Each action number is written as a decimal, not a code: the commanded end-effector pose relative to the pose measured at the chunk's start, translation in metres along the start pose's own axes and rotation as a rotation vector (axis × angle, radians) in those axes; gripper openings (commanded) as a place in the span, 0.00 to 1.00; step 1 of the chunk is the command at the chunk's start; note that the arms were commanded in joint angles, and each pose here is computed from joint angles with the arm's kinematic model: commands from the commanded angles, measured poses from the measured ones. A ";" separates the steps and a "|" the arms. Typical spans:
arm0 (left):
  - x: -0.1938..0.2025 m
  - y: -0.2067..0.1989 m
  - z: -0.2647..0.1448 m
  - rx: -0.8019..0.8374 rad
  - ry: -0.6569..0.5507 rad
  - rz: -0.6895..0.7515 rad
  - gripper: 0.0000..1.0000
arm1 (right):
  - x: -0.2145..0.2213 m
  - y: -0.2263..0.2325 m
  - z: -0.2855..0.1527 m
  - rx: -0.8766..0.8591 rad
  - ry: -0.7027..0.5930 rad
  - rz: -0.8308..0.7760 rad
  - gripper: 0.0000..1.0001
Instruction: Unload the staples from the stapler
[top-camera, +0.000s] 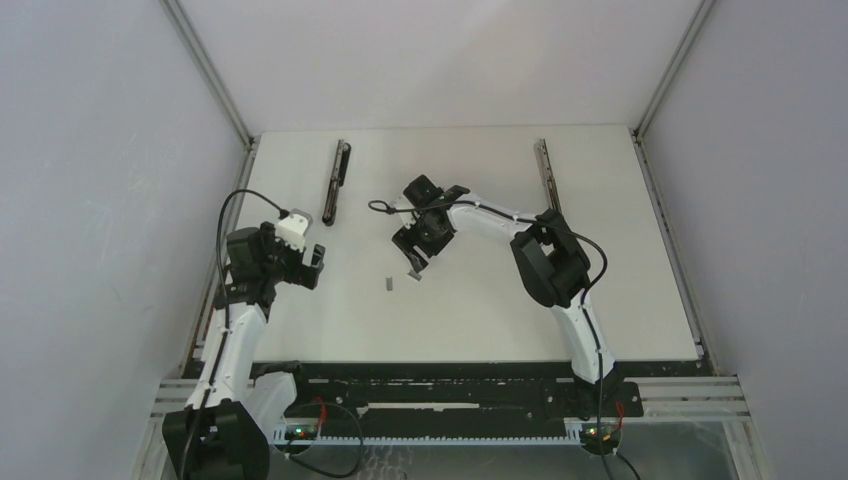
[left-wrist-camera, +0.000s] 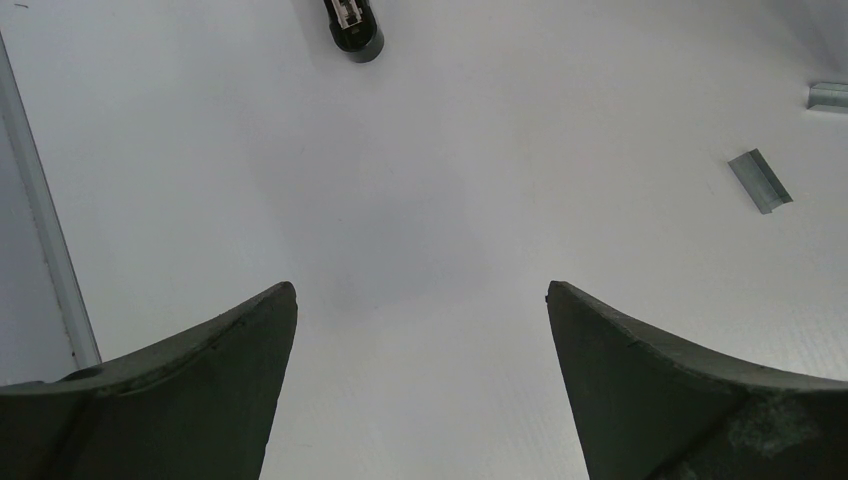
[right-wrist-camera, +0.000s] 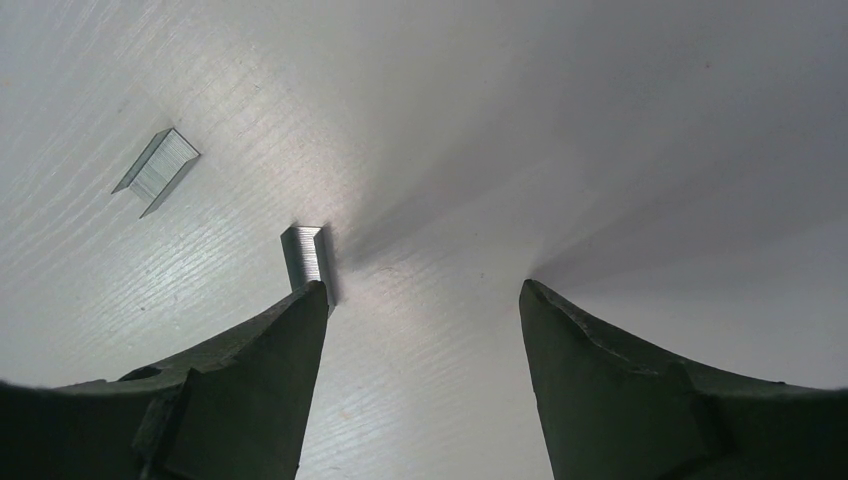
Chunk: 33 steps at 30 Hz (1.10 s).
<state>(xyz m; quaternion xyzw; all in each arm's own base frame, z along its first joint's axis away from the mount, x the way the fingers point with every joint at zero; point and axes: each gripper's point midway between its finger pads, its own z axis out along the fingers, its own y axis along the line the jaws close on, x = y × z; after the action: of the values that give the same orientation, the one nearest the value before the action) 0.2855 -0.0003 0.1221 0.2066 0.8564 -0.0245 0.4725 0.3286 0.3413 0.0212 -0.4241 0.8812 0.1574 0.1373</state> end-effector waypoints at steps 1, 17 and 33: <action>-0.008 0.002 -0.002 0.005 -0.034 0.020 1.00 | 0.000 0.000 0.007 0.008 0.016 -0.006 0.71; -0.007 0.001 0.000 0.009 -0.027 0.018 1.00 | 0.001 0.006 0.009 -0.003 0.025 -0.021 0.69; -0.007 0.002 -0.001 0.008 -0.028 0.019 1.00 | 0.006 0.005 0.015 0.005 0.053 -0.027 0.69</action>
<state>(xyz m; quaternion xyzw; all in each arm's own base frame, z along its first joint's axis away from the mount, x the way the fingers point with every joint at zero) 0.2855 -0.0002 0.1218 0.2065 0.8567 -0.0247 0.4720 0.3268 0.3485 0.0209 -0.4334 0.8767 0.1588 0.1357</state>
